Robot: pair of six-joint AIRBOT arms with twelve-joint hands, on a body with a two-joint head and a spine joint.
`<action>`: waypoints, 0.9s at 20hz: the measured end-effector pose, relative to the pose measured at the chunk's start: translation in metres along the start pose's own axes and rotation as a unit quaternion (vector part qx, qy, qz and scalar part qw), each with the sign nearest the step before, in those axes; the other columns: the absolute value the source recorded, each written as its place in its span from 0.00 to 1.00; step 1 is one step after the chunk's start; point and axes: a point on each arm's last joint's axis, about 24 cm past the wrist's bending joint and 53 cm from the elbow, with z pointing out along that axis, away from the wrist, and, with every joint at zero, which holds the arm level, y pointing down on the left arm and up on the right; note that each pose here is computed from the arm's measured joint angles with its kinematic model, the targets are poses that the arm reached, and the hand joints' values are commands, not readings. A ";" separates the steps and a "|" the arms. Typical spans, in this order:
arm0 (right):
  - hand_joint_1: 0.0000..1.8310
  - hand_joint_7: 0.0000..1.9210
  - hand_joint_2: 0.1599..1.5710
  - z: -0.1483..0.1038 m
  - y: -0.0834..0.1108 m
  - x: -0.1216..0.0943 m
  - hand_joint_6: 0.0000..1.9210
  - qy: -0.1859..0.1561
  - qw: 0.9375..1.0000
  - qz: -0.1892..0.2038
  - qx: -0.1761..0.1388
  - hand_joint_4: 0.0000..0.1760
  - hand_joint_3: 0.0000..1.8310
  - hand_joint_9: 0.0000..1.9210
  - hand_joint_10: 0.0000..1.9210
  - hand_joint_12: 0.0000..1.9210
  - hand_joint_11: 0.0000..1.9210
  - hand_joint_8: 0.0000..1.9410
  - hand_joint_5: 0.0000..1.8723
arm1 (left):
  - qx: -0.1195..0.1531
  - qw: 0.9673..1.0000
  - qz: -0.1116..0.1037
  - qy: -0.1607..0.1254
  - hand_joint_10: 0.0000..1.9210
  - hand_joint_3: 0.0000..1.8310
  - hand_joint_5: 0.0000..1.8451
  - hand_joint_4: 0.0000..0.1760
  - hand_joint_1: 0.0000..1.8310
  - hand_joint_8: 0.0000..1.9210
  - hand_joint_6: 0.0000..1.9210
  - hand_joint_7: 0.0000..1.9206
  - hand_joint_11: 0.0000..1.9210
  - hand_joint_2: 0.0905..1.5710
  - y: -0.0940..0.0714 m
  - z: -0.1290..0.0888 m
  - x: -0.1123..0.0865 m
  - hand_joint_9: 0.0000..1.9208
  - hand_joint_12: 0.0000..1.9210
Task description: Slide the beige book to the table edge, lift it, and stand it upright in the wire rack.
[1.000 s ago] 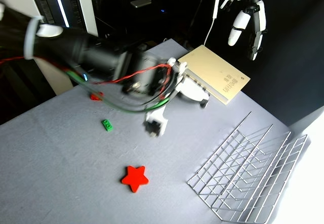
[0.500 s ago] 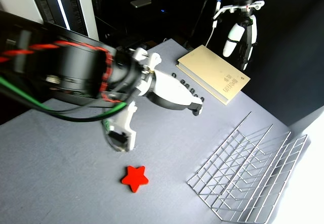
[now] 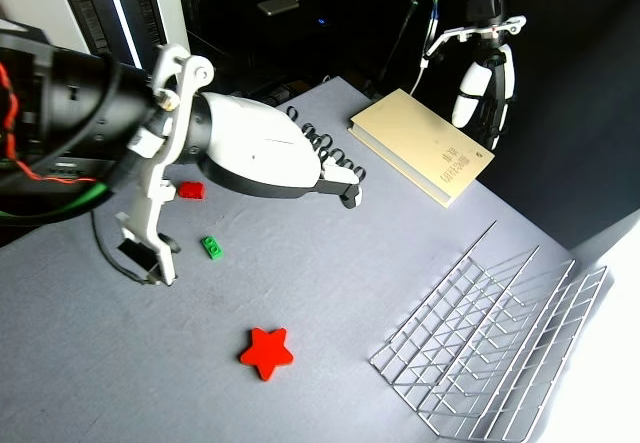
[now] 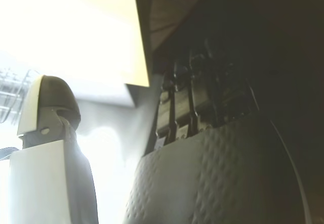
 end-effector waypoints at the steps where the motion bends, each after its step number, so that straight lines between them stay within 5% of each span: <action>1: 0.13 0.14 0.72 -0.004 -0.003 0.001 0.00 0.001 1.000 0.000 0.004 0.00 0.00 0.12 0.00 0.35 0.00 0.00 0.13 | -0.003 1.000 0.000 -0.001 0.00 0.00 0.12 0.00 0.45 0.00 0.00 0.13 0.00 0.62 0.002 0.000 -0.001 0.13 0.36; 18: 0.13 0.13 0.72 -0.022 0.023 0.003 0.00 -0.009 0.999 -0.016 -0.045 0.00 0.00 0.13 0.00 0.37 0.00 0.00 0.14 | -0.003 1.000 -0.024 0.004 0.00 0.00 0.14 0.00 0.44 0.00 0.00 0.15 0.00 0.62 0.011 0.020 0.010 0.15 0.36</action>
